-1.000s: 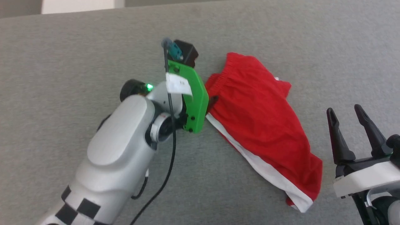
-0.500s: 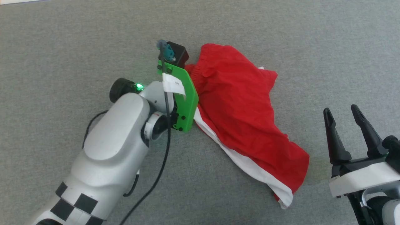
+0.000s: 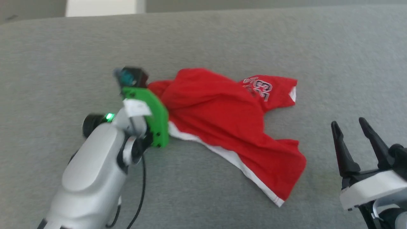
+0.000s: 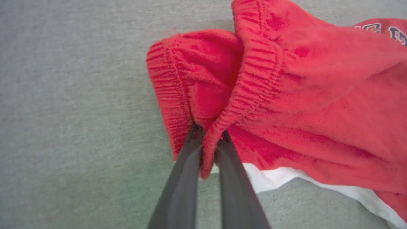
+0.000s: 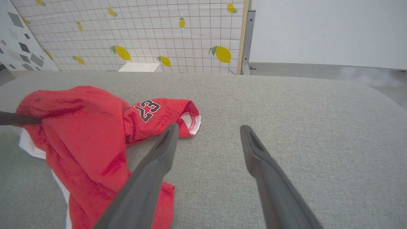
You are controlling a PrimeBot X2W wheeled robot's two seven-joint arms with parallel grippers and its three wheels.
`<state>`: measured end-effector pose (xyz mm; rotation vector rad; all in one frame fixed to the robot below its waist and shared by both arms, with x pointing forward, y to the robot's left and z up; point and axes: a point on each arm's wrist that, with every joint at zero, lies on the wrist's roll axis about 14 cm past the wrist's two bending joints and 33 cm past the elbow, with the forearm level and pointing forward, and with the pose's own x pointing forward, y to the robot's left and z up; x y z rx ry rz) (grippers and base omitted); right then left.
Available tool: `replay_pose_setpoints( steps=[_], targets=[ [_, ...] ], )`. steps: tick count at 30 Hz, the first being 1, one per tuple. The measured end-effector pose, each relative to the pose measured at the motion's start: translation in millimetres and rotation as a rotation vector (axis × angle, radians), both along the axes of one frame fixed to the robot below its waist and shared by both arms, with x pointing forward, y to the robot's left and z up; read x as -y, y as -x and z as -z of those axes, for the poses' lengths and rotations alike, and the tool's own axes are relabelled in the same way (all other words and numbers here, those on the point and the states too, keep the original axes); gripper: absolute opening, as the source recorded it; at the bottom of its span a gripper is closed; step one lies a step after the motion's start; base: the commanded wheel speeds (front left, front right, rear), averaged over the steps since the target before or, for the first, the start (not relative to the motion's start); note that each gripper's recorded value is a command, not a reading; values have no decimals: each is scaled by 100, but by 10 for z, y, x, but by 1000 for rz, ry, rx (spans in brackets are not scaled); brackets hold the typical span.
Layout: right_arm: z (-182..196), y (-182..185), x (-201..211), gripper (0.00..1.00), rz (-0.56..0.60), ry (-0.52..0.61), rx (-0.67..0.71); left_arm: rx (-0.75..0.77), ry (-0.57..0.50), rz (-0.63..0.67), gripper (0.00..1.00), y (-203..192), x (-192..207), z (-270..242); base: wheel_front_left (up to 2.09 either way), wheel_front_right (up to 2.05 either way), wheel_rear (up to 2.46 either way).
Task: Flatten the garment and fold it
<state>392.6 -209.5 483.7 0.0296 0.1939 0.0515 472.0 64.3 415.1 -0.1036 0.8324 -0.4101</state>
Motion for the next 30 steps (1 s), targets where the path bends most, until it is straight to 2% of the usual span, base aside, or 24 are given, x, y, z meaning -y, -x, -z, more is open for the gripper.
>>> replay_pose_setpoints(
  steps=[5, 9, 10, 11, 18, 22, 26, 30],
  targets=[
    [-49, -28, -238, 100, -73, -19, 8, -52, -50, -140, 0, 380, -574, 121, 0, 0, 0],
    [-111, -71, -423, 100, -129, -33, 23, -75, -54, -204, 0, 679, -795, 138, 0, 0, 0],
    [-118, -75, -456, 100, -138, -35, 25, -74, -51, -213, 27, 722, -815, 124, 0, 0, 0],
    [-117, -74, -496, 100, -150, -37, 22, -60, -44, -226, 100, 754, -835, 88, 0, 0, 0],
    [-160, -91, -670, 100, -202, -52, 24, 210, 44, -308, 100, 620, -877, -455, 0, 0, 0],
    [-156, -113, -772, 100, -236, -75, -2, 462, 89, -343, 100, 495, -944, -904, 0, 0, 0],
    [-120, -243, -896, 100, -303, -57, -64, 758, 46, -327, 100, 476, -1033, -1289, 0, 0, 0],
    [-43, -398, -1035, 100, -374, -22, -149, 840, 22, -295, 100, 611, -1004, -1237, 0, 0, 0]
  ],
)
